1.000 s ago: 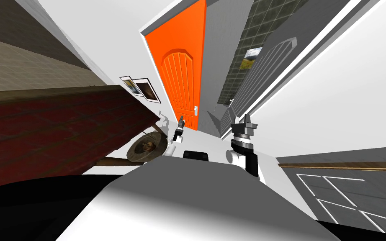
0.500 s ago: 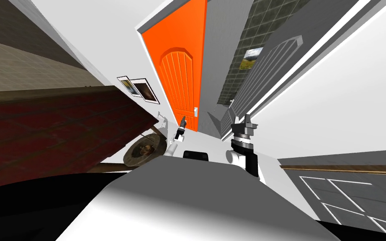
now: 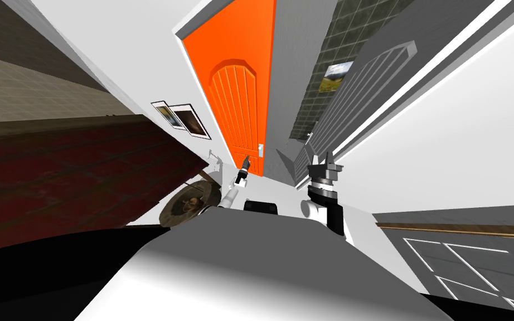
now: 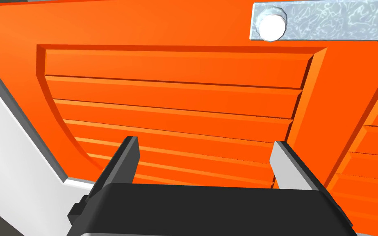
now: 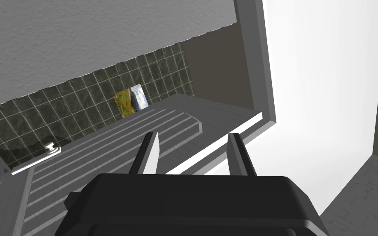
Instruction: Push the door open
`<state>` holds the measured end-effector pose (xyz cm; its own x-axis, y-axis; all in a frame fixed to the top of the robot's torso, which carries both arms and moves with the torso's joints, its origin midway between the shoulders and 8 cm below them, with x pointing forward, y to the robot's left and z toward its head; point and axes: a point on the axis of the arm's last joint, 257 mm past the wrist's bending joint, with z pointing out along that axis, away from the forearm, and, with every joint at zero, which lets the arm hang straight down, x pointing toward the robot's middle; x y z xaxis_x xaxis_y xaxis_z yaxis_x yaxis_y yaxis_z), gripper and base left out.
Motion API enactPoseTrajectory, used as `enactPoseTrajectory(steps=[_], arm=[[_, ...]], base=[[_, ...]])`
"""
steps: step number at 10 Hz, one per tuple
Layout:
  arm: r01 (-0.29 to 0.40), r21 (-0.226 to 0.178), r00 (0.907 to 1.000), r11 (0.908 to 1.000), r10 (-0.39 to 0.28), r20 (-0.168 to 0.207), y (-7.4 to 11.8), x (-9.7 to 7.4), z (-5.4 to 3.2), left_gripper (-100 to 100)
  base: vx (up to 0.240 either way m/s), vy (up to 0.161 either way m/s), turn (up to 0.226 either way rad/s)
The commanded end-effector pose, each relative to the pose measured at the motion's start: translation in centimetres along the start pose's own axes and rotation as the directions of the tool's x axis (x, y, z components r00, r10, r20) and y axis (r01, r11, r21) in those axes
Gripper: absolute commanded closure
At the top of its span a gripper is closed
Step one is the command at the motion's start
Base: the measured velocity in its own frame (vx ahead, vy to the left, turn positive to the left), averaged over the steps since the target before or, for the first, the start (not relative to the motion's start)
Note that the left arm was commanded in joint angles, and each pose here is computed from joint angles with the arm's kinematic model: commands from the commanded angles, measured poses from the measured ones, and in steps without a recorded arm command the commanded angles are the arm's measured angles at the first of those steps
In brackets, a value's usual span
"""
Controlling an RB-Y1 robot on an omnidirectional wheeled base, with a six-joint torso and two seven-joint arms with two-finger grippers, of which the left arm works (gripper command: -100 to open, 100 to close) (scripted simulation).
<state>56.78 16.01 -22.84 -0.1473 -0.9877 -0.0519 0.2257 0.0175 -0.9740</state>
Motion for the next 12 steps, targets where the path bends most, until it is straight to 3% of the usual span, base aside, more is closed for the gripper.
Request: enactPoseTrajectory(steps=[1, 12], arm=[[0.004, -0.024, 0.9999, 0.9997, -0.004, -0.009, 0.9, 0.5, 0.56, -100], [0.033, -0.15, 0.997, 0.9882, -0.043, -0.064, 5.3, 4.9, 2.61, -100]], base=[[0.096, 0.026, -0.025], [0.092, 0.024, -0.016]])
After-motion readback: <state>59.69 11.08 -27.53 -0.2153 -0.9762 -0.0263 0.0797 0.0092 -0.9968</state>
